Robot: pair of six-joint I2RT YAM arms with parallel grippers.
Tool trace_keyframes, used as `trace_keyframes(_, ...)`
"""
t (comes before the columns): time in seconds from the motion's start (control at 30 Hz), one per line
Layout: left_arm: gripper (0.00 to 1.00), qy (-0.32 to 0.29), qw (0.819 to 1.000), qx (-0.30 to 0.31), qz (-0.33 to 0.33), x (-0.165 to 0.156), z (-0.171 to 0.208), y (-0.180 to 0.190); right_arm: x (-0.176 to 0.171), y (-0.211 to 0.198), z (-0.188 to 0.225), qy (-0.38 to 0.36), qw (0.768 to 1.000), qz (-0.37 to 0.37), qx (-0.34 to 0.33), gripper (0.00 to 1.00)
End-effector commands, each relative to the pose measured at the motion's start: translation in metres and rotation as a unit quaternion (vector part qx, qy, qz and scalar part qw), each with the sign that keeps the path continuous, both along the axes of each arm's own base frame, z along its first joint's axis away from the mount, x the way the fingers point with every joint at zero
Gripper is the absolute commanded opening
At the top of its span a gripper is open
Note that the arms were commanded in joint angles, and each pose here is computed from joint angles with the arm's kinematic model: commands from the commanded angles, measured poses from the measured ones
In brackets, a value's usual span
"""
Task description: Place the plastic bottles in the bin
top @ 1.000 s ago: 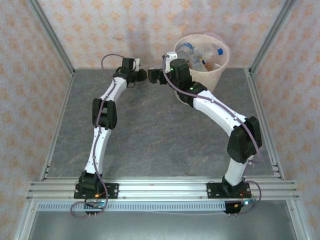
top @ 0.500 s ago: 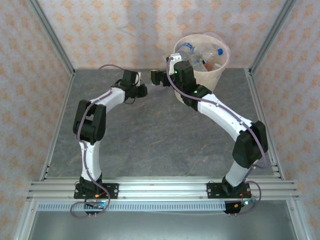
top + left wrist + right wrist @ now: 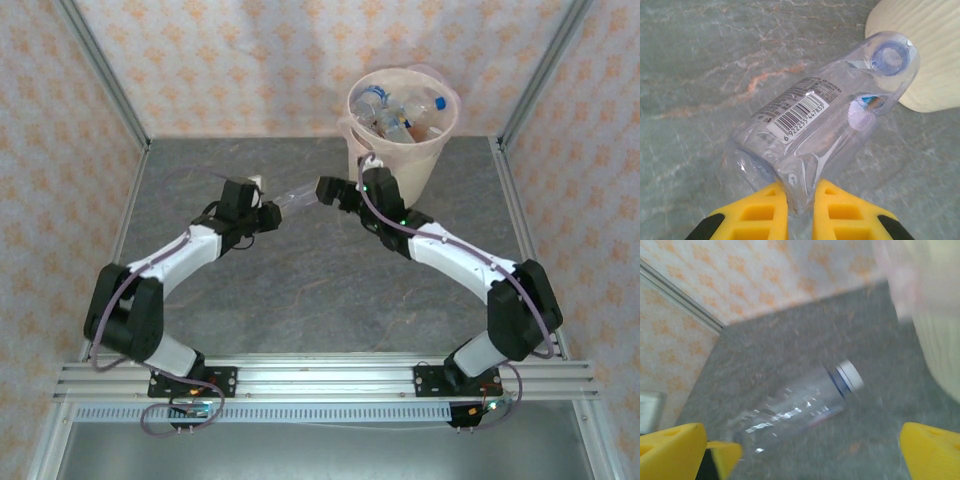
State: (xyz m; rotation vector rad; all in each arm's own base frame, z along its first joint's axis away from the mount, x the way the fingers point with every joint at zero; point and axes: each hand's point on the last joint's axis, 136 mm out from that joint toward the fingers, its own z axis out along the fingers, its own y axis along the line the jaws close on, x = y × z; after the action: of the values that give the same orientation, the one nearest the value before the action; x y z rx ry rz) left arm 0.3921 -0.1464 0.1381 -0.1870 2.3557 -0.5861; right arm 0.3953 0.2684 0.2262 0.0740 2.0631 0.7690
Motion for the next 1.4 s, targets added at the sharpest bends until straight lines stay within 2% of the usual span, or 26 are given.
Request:
trace_keyframes(0.0, 0.15, -0.023, 0.998, -0.054, 0.004, -0.017, 0.026, -0.004, -0.006, 0.019, 0.029, 0.011, 0.990, 0.009, 0.142, 0.99)
trace_keyframes(0.17, 0.16, -0.052, 0.992, -0.118, -0.003, -0.045, 0.066, -0.008, 0.000, 0.021, 0.035, 0.049, 0.960, -0.030, 0.273, 0.99)
trace_keyframes(0.43, 0.16, -0.079, 0.979, -0.189, -0.022, -0.051, 0.101, -0.021, -0.006, 0.037, 0.062, 0.024, 0.938, 0.028, 0.344, 0.99)
trace_keyframes(0.6, 0.16, -0.090, 0.969, -0.224, -0.049, -0.054, 0.113, -0.032, 0.000, 0.044, 0.058, 0.025, 0.942, 0.030, 0.333, 0.99)
trace_keyframes(0.8, 0.16, -0.084, 0.966, -0.232, -0.080, -0.055, 0.113, -0.048, 0.004, 0.058, 0.057, 0.023, 0.944, 0.056, 0.325, 1.00)
trace_keyframes(0.83, 0.16, -0.083, 0.966, -0.230, -0.085, -0.054, 0.112, -0.051, 0.004, 0.058, 0.057, 0.021, 0.945, 0.056, 0.322, 0.96)
trace_keyframes(0.93, 0.18, -0.081, 0.967, -0.221, -0.099, -0.054, 0.112, -0.057, 0.003, 0.051, 0.062, -0.005, 0.952, 0.049, 0.304, 0.74)
trace_keyframes(1.0, 0.24, -0.081, 0.967, -0.217, -0.103, -0.053, 0.113, -0.058, 0.000, 0.047, 0.071, -0.024, 0.959, 0.054, 0.277, 0.65)
trace_keyframes(1.03, 0.34, -0.083, 0.968, -0.213, -0.105, -0.053, 0.114, -0.058, -0.004, 0.046, 0.078, -0.036, 0.964, 0.061, 0.256, 0.61)
trace_keyframes(1.13, 0.77, -0.095, 0.969, -0.199, -0.110, -0.053, 0.122, -0.056, -0.010, 0.031, 0.098, -0.068, 0.978, 0.057, 0.187, 0.53)
trace_keyframes(1.17, 0.83, -0.101, 0.970, -0.193, -0.110, -0.053, 0.124, -0.055, -0.012, 0.023, 0.106, -0.083, 0.982, 0.050, 0.161, 0.51)
trace_keyframes(1.23, 0.91, -0.120, 0.968, -0.186, -0.115, -0.054, 0.132, -0.053, -0.013, 0.000, 0.129, -0.117, 0.987, 0.028, 0.110, 0.46)
trace_keyframes(1.37, 0.96, -0.146, 0.969, -0.170, -0.108, -0.054, 0.139, -0.047, -0.004, -0.070, 0.188, -0.174, 0.983, -0.062, -0.010, 0.44)
